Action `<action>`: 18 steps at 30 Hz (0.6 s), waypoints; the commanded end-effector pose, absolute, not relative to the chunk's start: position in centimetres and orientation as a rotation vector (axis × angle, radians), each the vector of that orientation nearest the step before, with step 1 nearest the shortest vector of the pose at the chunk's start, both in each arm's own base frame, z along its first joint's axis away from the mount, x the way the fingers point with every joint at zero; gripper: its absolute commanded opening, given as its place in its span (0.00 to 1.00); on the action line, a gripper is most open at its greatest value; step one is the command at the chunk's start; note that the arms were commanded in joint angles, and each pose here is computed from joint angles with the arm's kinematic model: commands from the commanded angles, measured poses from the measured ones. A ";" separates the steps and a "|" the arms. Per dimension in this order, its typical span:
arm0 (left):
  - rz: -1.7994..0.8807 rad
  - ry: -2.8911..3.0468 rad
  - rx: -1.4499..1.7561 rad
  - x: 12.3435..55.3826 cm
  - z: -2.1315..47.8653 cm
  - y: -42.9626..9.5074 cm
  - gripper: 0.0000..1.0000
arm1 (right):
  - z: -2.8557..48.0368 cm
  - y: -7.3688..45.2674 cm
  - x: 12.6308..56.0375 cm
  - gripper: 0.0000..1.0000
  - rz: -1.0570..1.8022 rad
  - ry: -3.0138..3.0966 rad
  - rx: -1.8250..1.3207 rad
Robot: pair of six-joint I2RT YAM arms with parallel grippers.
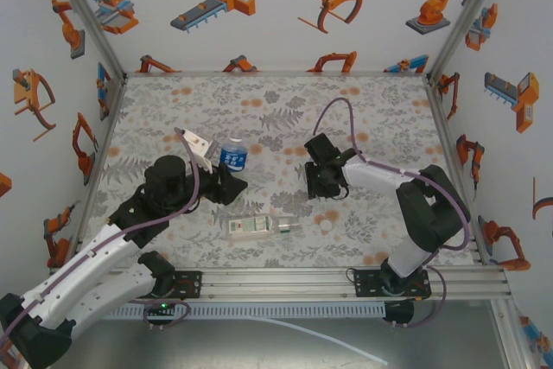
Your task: Screw on the bottle caps
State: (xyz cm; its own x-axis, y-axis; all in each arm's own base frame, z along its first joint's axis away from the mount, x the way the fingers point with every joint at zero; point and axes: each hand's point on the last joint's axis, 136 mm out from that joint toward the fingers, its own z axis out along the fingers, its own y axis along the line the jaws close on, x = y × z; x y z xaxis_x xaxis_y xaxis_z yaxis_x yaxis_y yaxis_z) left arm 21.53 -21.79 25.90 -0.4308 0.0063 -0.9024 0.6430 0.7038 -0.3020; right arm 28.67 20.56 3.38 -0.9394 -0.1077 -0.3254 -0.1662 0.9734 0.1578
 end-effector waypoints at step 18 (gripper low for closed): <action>-0.829 1.852 0.479 21.9 28.1 -22.5 0.00 | 3.9 23.1 29.5 0.23 0.916 2.702 0.128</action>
